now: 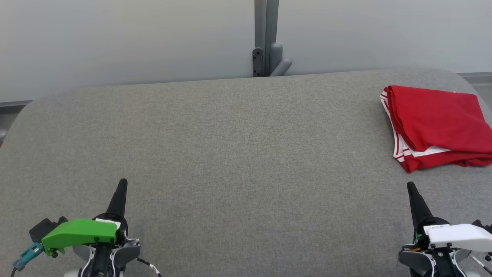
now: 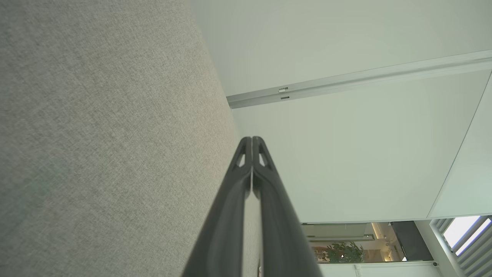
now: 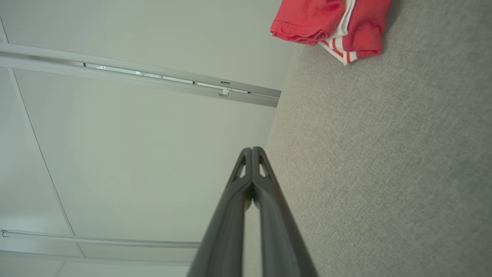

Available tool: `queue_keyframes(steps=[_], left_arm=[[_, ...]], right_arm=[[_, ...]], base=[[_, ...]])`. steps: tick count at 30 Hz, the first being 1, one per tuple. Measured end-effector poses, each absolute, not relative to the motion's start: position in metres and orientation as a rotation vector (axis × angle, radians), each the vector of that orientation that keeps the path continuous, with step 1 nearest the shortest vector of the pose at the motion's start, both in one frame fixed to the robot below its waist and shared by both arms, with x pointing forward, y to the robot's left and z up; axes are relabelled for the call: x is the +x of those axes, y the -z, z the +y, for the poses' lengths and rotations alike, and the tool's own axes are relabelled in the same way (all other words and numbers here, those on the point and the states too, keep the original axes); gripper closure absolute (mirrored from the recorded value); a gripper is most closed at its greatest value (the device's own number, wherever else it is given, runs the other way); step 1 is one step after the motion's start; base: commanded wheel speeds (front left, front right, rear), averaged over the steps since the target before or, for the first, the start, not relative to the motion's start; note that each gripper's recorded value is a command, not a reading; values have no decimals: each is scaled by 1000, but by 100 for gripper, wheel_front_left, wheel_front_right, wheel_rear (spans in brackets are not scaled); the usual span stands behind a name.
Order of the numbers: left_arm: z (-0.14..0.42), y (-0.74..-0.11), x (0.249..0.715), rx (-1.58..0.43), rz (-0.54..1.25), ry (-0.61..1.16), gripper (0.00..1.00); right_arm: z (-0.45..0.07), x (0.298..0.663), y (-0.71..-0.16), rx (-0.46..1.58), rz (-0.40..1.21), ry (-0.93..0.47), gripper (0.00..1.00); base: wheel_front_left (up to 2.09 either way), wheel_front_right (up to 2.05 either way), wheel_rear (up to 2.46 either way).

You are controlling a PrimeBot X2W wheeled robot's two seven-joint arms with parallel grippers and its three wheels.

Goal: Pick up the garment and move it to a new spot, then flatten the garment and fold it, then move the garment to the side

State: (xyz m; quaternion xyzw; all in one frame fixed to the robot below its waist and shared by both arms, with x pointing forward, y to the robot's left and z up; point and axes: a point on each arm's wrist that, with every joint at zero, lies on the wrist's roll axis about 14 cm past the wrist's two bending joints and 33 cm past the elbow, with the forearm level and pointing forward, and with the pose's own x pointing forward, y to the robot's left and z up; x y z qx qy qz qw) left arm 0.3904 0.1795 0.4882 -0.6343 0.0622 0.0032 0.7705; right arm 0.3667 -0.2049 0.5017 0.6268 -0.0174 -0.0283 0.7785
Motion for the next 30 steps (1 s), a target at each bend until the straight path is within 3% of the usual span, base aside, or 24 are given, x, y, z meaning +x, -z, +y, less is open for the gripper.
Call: queue_keyframes(steps=[30], left_arm=[[182, -505, 401, -1569, 88, 57, 100]], right_arm=[[-215, 368, -502, 1568, -66, 78, 100]], base=[[0, 0, 0]])
